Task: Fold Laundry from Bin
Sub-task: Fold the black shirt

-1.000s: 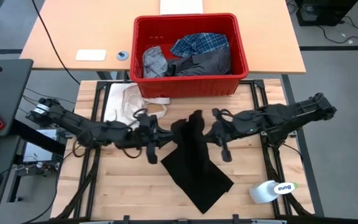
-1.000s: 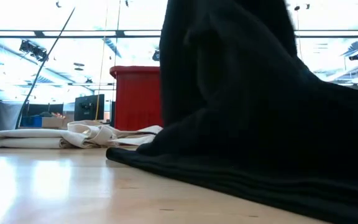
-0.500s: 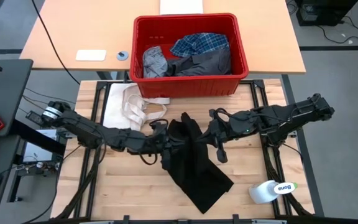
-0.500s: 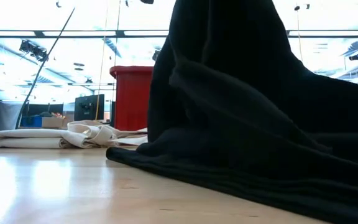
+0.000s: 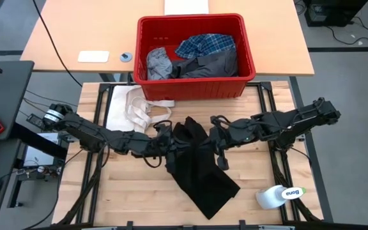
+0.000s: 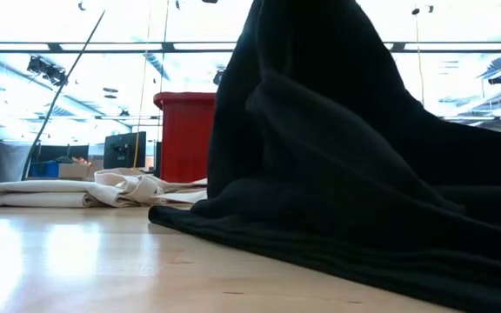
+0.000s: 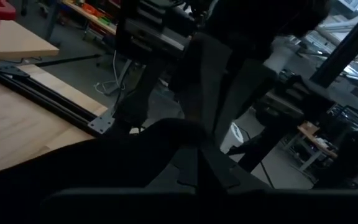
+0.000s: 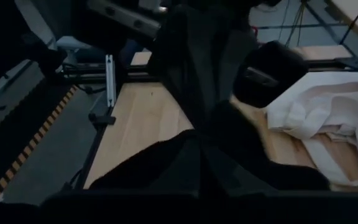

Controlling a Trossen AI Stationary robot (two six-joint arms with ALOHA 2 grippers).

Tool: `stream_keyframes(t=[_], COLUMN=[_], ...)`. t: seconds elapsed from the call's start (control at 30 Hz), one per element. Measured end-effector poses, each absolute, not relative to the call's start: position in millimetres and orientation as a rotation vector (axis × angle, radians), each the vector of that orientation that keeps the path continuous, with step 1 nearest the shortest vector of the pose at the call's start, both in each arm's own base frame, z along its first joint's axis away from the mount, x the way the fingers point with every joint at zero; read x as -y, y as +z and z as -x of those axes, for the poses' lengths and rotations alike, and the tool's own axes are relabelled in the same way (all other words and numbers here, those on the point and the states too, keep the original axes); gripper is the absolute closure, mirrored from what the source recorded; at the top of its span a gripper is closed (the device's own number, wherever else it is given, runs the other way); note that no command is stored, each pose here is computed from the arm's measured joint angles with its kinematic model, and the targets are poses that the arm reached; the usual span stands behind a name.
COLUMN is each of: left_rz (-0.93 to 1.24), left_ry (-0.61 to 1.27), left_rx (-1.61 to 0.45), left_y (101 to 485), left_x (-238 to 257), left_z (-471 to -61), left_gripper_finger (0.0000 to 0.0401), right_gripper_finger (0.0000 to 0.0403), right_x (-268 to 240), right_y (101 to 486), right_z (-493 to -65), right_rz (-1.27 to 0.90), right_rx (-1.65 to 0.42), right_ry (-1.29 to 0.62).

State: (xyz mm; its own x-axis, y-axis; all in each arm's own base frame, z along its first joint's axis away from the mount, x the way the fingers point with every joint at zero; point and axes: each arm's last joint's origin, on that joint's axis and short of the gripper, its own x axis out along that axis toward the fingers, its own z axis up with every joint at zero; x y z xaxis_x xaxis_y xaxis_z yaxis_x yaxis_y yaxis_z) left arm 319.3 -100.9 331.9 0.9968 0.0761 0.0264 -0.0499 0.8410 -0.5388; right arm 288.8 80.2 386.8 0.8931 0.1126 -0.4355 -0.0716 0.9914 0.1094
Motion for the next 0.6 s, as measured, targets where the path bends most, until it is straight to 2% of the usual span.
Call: stream_keyframes(t=[0.6], left_rz=[0.566], left_ry=[0.058], left_rx=[0.047], left_y=[332.0], left_x=[101.7], left_z=[-319.1], left_gripper_finger=[0.0399], right_gripper_finger=[0.0394], right_x=[-75.4], right_y=[393.4], right_z=[-287.6], right_rz=[-0.105], right_rx=[-0.406], right_ry=[0.050])
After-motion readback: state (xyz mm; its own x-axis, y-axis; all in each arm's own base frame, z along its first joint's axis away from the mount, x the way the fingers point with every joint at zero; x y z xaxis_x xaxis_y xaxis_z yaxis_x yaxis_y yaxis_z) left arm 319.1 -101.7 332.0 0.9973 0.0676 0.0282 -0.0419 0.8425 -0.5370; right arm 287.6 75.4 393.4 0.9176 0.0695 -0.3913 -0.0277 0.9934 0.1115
